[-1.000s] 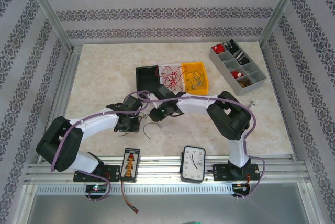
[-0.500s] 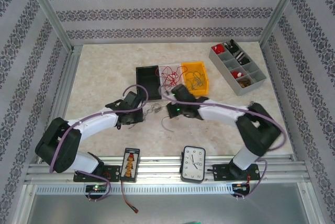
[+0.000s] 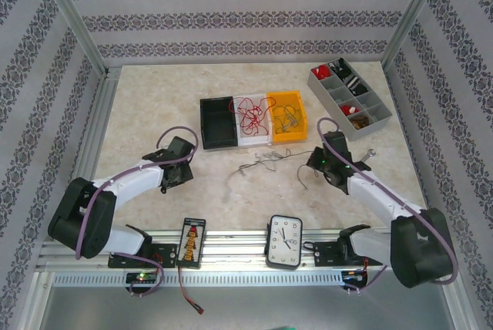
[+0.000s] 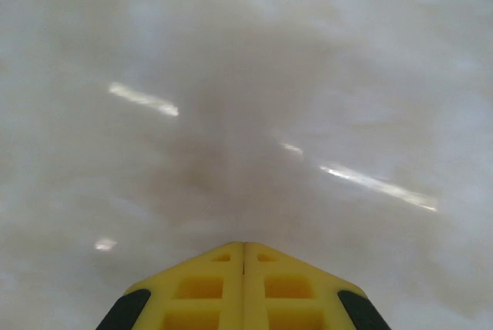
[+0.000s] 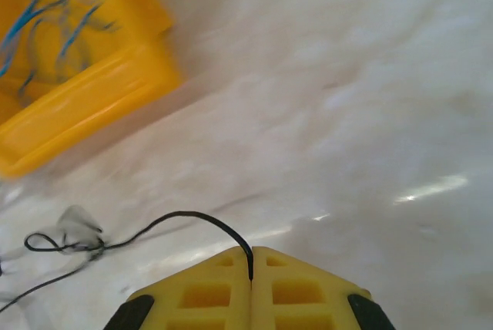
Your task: Untangle the cables
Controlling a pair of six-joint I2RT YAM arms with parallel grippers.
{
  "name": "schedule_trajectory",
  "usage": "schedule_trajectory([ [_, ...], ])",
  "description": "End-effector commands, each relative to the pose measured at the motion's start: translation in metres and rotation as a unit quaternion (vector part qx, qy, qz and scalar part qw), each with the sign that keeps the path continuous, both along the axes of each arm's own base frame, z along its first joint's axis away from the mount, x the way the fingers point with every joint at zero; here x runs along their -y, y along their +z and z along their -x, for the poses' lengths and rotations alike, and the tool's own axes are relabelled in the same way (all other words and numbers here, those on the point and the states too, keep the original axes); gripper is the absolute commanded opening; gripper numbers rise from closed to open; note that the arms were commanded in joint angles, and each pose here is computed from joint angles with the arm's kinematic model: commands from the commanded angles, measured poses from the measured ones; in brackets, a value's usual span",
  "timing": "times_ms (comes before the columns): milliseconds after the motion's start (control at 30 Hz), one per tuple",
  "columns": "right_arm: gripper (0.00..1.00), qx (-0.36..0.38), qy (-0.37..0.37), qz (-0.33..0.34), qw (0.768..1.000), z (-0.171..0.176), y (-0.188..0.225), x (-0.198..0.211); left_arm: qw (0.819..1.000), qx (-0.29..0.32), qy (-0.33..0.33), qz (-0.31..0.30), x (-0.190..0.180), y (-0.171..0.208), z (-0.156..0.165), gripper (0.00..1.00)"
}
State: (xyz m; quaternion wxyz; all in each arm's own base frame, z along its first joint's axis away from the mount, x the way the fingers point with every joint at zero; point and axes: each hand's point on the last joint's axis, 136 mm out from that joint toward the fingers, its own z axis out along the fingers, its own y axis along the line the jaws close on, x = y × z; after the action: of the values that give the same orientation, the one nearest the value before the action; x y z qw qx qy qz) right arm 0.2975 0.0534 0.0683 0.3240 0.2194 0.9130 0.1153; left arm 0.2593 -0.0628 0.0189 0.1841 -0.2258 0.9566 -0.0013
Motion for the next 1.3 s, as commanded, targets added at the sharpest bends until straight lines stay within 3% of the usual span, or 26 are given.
schedule_trajectory([
  [0,0.00,-0.017,-0.058,-0.011,0.998,0.010,-0.010,0.022,0.997,-0.018,0.071,-0.016,-0.029,-0.003,0.020,0.00],
  [100,0.00,-0.025,-0.055,-0.024,0.998,0.010,-0.013,0.025,0.998,0.020,0.057,-0.005,-0.030,0.011,0.007,0.00],
  [167,0.00,-0.027,-0.036,-0.026,0.999,0.008,-0.014,0.019,0.997,0.065,-0.005,0.043,-0.005,0.025,-0.014,0.00],
  [267,0.00,-0.039,-0.015,-0.033,0.999,0.006,-0.020,0.011,0.977,0.137,-0.112,0.121,0.045,0.053,-0.040,0.02],
  [367,0.00,-0.045,-0.003,-0.036,0.998,0.005,-0.025,0.005,0.950,0.170,-0.223,0.137,0.098,0.074,-0.046,0.24],
  [533,0.00,-0.048,0.002,-0.030,0.998,0.005,-0.028,0.000,0.895,0.144,-0.397,0.143,0.193,0.075,-0.038,0.51],
  [633,0.00,-0.050,0.007,-0.033,0.998,0.005,-0.029,-0.002,0.864,0.139,-0.465,0.132,0.240,0.068,-0.039,0.56],
  [767,0.00,-0.049,0.017,-0.033,0.998,0.005,-0.028,-0.005,0.847,0.139,-0.498,0.128,0.283,0.056,-0.054,0.56],
  [1067,0.00,-0.046,0.030,-0.028,0.998,0.007,-0.028,-0.006,0.860,0.161,-0.482,0.051,0.318,0.041,-0.104,0.55],
  [1267,0.00,-0.048,0.031,-0.027,0.998,0.006,-0.031,-0.004,0.855,0.124,-0.503,0.021,0.327,0.024,-0.103,0.52],
])
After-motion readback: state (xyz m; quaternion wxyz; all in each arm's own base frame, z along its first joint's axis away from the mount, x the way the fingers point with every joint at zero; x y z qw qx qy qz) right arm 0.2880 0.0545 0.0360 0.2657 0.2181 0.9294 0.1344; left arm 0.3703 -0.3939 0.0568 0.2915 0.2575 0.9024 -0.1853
